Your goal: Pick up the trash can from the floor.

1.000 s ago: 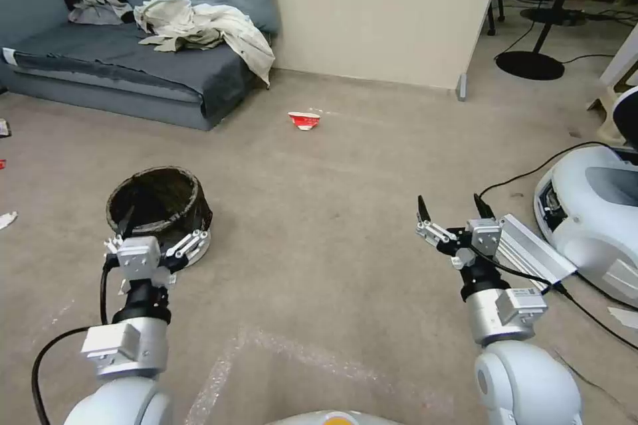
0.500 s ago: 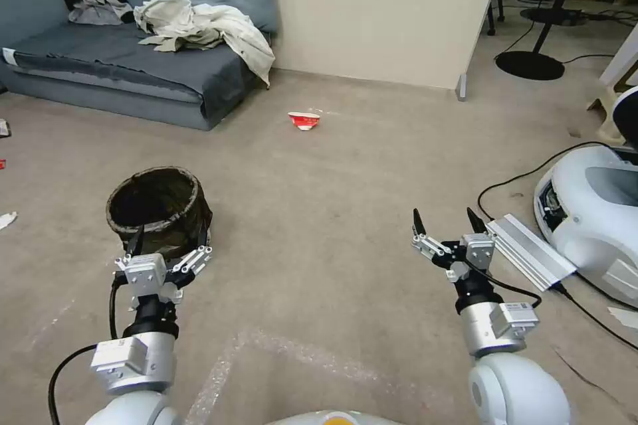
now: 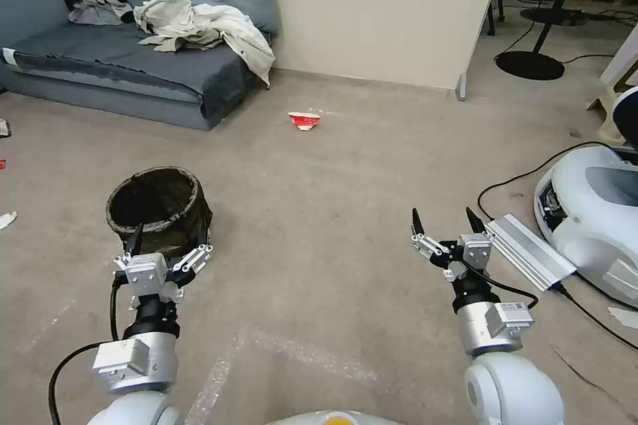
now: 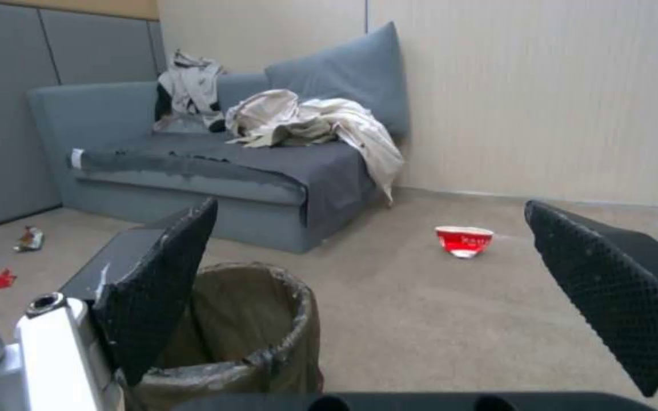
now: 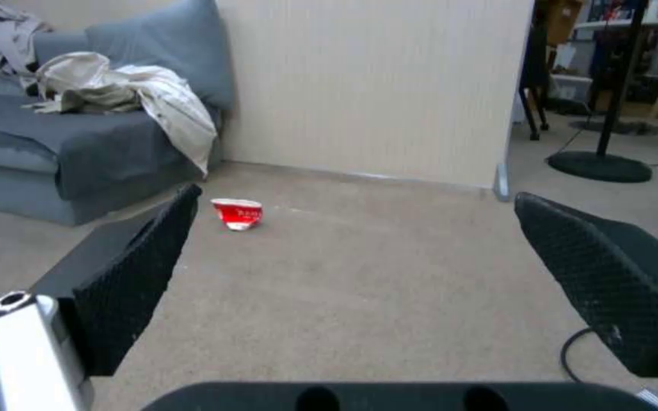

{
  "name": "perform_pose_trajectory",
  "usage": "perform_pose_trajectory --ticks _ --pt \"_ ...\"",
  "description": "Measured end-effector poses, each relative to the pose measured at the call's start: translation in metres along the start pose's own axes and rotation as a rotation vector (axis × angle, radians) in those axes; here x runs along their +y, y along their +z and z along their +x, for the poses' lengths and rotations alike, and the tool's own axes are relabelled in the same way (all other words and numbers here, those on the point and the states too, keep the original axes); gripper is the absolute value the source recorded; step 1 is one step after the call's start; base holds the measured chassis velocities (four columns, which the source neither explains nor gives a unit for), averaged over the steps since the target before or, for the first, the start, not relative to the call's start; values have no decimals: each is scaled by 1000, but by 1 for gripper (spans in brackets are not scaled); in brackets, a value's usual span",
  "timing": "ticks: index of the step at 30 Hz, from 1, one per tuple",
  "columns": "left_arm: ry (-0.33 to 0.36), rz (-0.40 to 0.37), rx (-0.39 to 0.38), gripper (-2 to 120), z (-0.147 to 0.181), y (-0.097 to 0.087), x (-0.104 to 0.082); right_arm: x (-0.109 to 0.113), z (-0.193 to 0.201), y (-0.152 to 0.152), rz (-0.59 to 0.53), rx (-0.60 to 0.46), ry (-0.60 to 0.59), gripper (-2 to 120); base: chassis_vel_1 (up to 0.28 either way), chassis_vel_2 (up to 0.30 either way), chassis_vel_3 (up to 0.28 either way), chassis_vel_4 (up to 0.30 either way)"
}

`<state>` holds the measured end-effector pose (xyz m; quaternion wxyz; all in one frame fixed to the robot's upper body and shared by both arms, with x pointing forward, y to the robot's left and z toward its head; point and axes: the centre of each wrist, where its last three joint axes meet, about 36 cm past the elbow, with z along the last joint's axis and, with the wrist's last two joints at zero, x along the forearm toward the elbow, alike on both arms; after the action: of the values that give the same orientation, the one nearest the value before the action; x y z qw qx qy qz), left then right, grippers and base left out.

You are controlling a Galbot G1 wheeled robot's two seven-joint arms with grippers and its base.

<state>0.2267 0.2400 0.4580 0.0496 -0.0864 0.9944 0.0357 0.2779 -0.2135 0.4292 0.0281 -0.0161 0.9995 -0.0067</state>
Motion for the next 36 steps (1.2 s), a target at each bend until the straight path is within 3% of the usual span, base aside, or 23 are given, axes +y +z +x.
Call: perform_pose_trajectory --ticks 15,36 --pt "-3 -15 -12 100 0 0 0 -1 -2 2 1 1 5 100 12 10 9 10" --pt "-5 -16 -23 100 0 6 0 0 -3 4 -4 3 9 100 99 97 94 93"
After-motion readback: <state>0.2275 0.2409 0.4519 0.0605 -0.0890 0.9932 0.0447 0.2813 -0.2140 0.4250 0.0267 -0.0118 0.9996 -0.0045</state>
